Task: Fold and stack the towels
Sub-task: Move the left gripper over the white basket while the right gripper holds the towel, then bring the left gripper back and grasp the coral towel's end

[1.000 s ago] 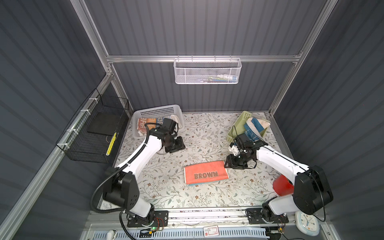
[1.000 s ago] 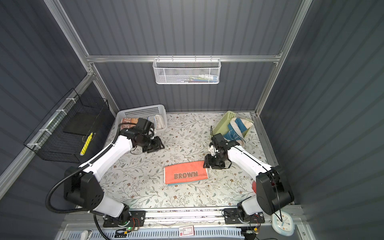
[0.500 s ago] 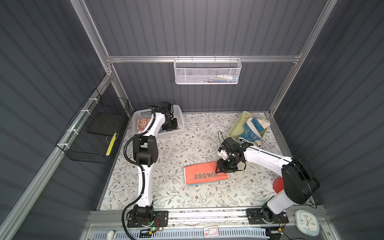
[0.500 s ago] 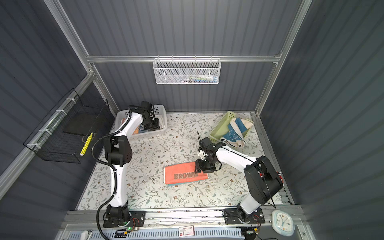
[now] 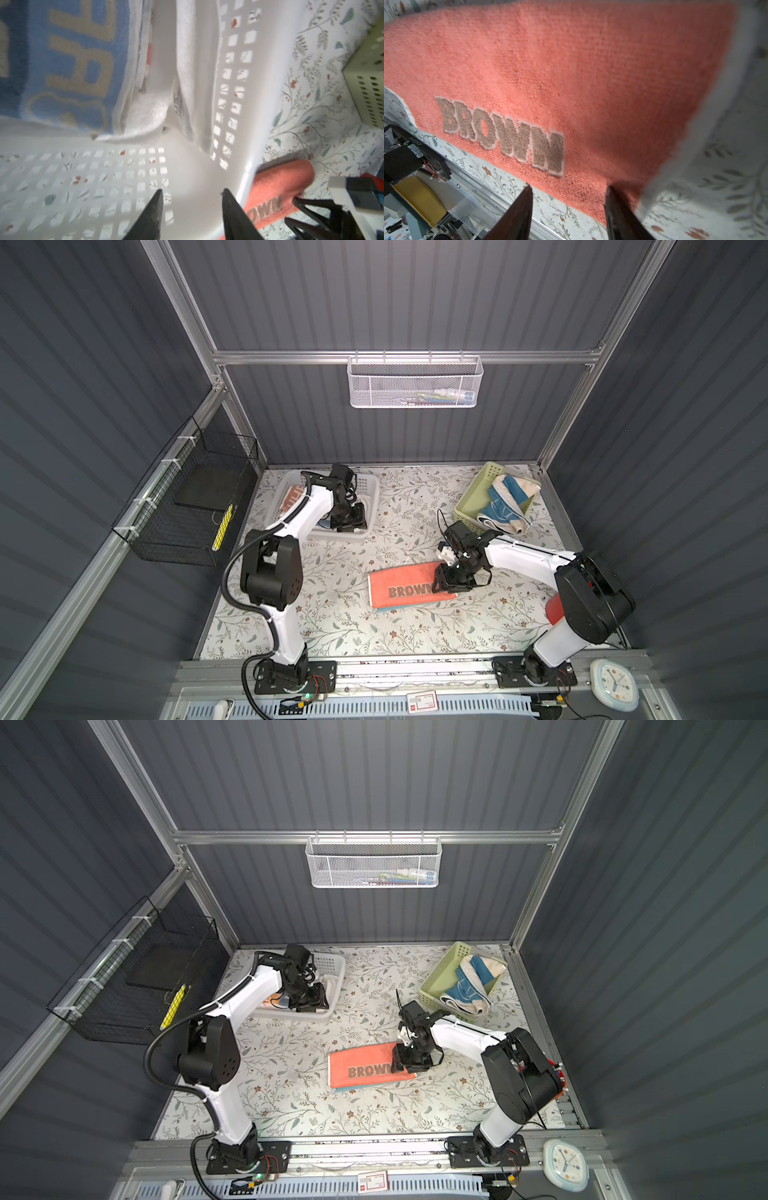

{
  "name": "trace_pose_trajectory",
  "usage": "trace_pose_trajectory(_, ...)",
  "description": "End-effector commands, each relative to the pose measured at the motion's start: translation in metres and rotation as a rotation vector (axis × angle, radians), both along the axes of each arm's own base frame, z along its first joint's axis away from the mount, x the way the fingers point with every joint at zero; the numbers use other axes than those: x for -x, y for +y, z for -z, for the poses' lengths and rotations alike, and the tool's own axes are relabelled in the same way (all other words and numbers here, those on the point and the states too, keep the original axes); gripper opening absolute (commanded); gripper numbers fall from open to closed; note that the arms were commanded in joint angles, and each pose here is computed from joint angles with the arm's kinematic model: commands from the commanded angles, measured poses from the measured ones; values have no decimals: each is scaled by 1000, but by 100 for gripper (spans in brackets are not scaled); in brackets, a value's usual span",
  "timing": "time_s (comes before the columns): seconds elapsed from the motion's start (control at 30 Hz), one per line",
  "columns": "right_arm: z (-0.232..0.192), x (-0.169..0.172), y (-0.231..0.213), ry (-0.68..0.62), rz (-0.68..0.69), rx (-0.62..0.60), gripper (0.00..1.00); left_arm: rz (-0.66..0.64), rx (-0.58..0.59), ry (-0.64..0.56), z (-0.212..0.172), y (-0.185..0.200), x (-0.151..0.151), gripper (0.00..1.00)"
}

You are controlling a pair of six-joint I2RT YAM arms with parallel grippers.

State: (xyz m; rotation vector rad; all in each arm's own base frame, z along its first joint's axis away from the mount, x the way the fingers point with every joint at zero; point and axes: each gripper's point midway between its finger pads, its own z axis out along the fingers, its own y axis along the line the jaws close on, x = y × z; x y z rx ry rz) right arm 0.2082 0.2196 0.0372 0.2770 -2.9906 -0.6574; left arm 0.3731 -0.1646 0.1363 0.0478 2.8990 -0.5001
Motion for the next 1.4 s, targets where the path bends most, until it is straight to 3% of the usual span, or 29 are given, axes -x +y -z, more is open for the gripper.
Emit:
trace_pose_trajectory(0.0,0,7,-2,7,-2,4,57,-32,12,-87,-39,13,17,52)
trace_pose_trajectory(0.17,10,14,-9,27,0,28,56,-56,62,-40,-38,24,83,55)
trace_pose_trajectory(0.33,17,19,-12,41,5,34,56,-55,192,94,2,16,146,59)
trace_pose_trajectory(0.47,19,19,-11,44,4,33,56,-84,393,90,22,-9,157,64)
trace_pose_trajectory(0.67,17,20,-9,41,-3,27,56,-126,508,128,57,-38,159,66)
trace_pose_trajectory(1.0,16,22,-8,37,1,14,55,-221,554,206,101,-46,166,66)
trace_pose_trajectory(1.17,9,17,-7,6,-3,7,55,-212,550,205,109,-58,163,56)
trace_pose_trajectory(1.37,11,16,-7,-6,3,5,55,-192,561,192,104,-67,150,23)
